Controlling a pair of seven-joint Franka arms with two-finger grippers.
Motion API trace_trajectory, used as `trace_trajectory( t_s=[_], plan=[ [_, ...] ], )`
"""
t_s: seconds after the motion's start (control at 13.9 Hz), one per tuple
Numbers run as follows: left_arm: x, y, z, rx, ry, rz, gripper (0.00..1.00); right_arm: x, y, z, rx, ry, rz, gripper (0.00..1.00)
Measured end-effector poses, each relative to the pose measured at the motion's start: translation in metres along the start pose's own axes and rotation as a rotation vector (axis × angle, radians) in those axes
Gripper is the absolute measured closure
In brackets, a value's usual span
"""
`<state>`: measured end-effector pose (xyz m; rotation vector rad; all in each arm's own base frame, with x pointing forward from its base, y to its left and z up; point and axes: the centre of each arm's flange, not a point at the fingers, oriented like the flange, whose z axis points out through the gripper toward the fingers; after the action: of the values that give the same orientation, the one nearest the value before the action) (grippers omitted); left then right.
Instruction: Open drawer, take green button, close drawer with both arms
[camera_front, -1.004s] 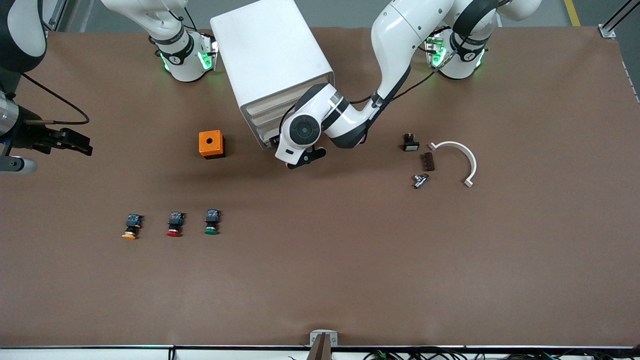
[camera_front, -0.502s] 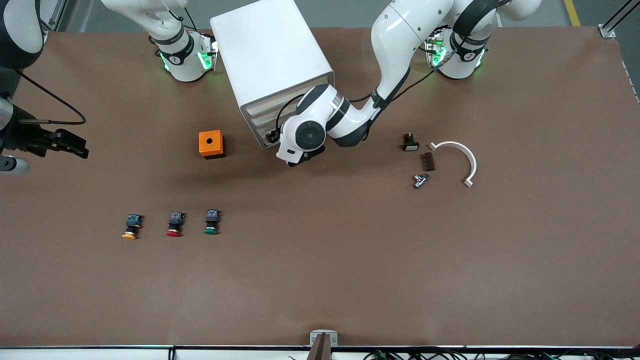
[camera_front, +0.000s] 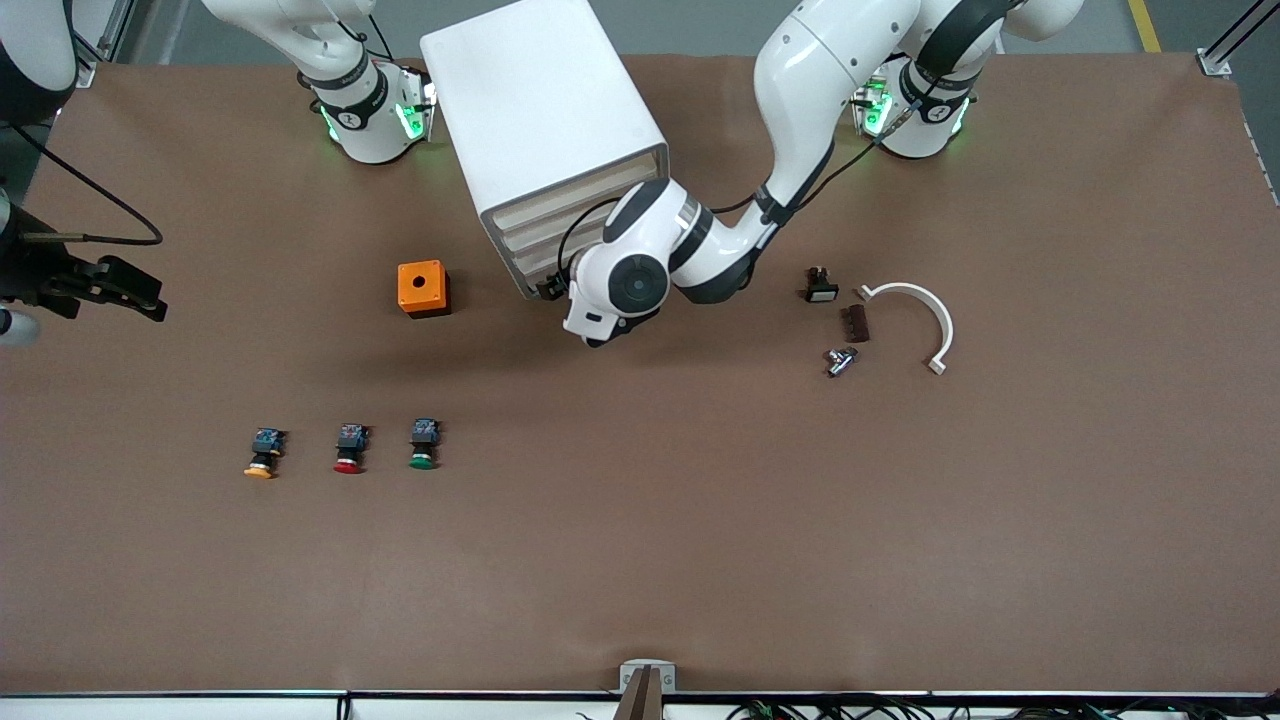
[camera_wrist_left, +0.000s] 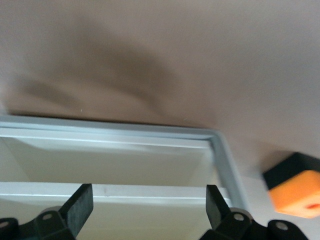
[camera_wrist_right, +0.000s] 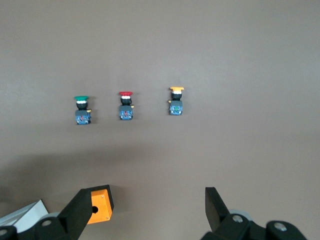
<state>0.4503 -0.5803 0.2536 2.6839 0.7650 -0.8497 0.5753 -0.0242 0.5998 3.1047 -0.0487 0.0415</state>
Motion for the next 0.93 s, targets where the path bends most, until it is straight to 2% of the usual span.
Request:
trace_trajectory(
  t_s=[0.14,0.36,0.5,0.79,0.93],
  plan=[
    [0.015,0.001,-0.059,-0.079,0.021,-0.018,0.0,0.001,0.0,-0.009,0.0,0.017,0.001,0.0],
    [0.038,-0.01,-0.15,-0.194,0.058,-0.05,0.0,-0.005,-0.003,-0.009,0.008,-0.031,-0.003,0.0],
    [0.046,-0.021,-0.201,-0.248,0.106,-0.055,0.0,-0.01,-0.004,-0.016,0.009,-0.037,-0.005,0.0],
    [0.052,-0.06,-0.3,-0.254,0.258,-0.02,0.01,-0.026,0.011,-0.024,0.011,-0.09,0.023,0.0],
    [0.063,-0.096,-0.351,-0.219,0.315,0.027,0.01,-0.029,0.022,-0.025,0.012,-0.094,0.042,0.0]
  ],
)
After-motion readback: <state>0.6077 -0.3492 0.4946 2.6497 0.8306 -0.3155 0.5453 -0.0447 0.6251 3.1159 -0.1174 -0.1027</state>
